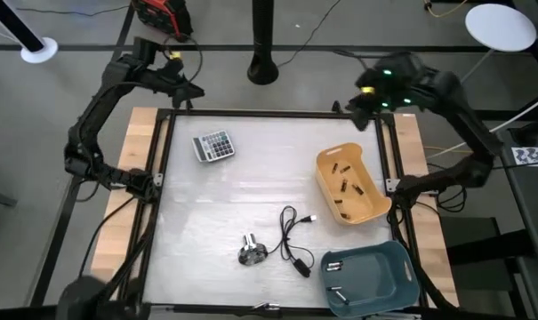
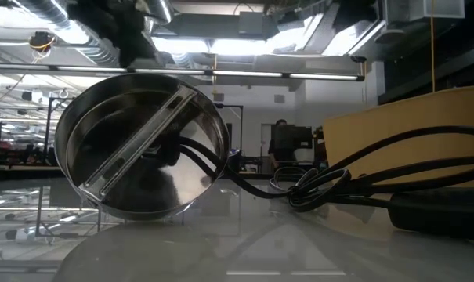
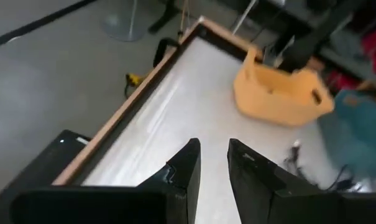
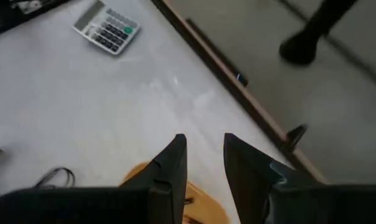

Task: Sort batteries
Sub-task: Return to Home Position

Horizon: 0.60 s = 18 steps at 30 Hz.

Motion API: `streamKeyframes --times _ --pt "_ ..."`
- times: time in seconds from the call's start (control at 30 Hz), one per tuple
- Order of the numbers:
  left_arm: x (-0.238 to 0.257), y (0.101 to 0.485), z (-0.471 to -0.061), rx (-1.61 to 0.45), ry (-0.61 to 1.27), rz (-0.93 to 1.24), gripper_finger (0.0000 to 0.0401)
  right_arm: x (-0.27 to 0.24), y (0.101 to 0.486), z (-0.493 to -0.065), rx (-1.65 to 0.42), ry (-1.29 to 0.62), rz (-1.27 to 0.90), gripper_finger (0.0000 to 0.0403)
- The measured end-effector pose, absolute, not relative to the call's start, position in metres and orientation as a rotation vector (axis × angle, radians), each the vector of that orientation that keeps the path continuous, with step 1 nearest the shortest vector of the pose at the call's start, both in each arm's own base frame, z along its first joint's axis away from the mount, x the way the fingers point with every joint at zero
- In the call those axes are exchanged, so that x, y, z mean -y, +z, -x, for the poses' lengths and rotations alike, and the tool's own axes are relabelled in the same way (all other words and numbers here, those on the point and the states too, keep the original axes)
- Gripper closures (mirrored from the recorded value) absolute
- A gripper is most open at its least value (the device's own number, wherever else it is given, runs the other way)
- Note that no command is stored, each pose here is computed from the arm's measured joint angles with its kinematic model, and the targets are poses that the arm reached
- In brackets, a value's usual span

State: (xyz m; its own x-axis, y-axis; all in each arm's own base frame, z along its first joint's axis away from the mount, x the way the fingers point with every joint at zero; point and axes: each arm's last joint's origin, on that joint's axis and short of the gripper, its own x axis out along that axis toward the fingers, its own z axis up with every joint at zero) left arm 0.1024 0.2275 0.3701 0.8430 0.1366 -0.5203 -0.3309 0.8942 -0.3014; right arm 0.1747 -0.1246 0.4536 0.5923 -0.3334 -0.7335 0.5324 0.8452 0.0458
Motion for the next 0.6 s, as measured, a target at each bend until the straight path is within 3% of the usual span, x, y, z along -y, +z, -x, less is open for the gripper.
streamKeyframes --times 0.37,0.6 --pt "-0.157 0.402 -0.131 -0.434 0.034 0.422 0.0329 0.065 0.479 -0.099 -0.701 -0.301 0.040 0.0299" --pt "-0.136 0.393 -0.176 -0.265 -0.142 0.276 0.0329 0.040 0.443 -0.068 -0.522 -0.220 0.110 0.0299"
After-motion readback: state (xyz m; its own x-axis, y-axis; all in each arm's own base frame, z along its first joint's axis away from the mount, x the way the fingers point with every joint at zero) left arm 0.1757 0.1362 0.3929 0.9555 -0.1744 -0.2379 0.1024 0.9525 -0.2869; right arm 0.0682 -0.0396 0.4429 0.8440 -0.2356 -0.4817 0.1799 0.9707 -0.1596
